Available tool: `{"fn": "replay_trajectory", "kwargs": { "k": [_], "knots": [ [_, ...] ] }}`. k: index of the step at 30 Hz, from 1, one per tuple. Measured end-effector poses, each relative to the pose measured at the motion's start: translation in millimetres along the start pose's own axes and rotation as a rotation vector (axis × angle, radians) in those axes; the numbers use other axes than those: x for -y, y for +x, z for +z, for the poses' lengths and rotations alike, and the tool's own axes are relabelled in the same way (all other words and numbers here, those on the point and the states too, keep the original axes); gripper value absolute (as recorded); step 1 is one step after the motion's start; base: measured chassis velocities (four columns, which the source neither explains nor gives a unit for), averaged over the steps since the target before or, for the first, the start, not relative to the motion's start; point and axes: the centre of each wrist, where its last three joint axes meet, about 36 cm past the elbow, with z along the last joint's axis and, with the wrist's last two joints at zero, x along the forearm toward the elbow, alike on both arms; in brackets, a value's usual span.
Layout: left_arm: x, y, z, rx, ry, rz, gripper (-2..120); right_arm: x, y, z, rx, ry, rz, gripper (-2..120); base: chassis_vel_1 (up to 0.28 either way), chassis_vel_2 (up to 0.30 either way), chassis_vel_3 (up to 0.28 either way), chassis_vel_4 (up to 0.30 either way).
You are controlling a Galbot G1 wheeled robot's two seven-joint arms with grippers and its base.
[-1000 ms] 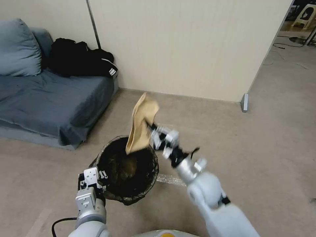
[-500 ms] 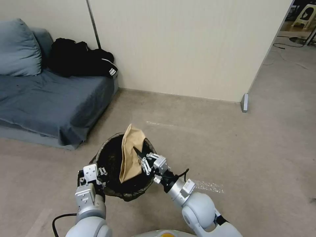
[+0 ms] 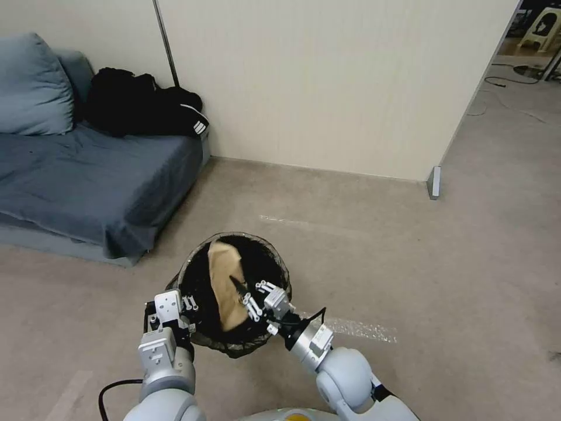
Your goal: Pick up the trash bin, then pick up the garbage from the floor and place it into the trash bin.
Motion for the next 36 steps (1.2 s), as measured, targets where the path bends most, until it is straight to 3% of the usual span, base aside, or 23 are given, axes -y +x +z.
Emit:
{"fn": "replay_trajectory", "kwargs": {
  "k": [7,9,11,18,24,27,28,31,32,34,36],
  "knots": [
    [2.8,0.6,-0.5,0.007,0.003,0.012,1,-3.5,4.6,1.2,-0.009,0.003,-0.012,58,0.0,0.0,0.0,0.0],
    [2.9,0.6,-0.5,0.008,0.004,0.012,1,-3.7,4.8,1.0,-0.009,0.003,-0.013,59,0.0,0.0,0.0,0.0],
    [3.6,0.6,-0.7,0.012,0.006,0.016,1,-6.3,8.0,-0.3,-0.012,0.008,-0.018,75,0.0,0.0,0.0,0.0],
    [2.5,-1.2,0.8,0.01,0.0,0.031,1,-8.3,9.3,-18.9,0.032,0.039,-0.025,98,0.0,0.0,0.0,0.0],
    [2.4,-10.3,6.9,0.009,-0.011,0.029,1,-0.6,11.2,-67.8,0.154,0.127,-0.003,100,0.0,0.0,0.0,0.0],
    [2.1,-15.1,10.0,0.013,-0.017,0.028,1,4.6,21.7,-108.1,0.248,0.189,0.074,100,0.0,0.0,0.0,0.0],
    [2.1,-15.1,10.0,0.013,-0.017,0.028,1,4.6,21.7,-108.1,0.248,0.189,0.074,100,0.0,0.0,0.0,0.0],
    [-1.8,-19.3,11.6,0.015,-0.023,0.02,1,4.0,40.0,-132.6,0.291,0.238,0.221,100,0.0,0.0,0.0,0.0],
    [-1.8,-19.3,11.6,0.015,-0.023,0.02,1,4.0,40.0,-132.6,0.291,0.238,0.221,100,0.0,0.0,0.0,0.0],
    [-5.3,-21.6,11.2,0.017,-0.025,0.014,1,-6.5,56.0,-144.3,0.286,0.22,0.367,100,0.0,0.0,0.0,0.0],
    [-6.5,-22.1,11.2,0.017,-0.025,0.012,1,-11.0,61.0,-146.6,0.279,0.213,0.417,100,0.0,0.0,0.0,0.0]
  ]
}}
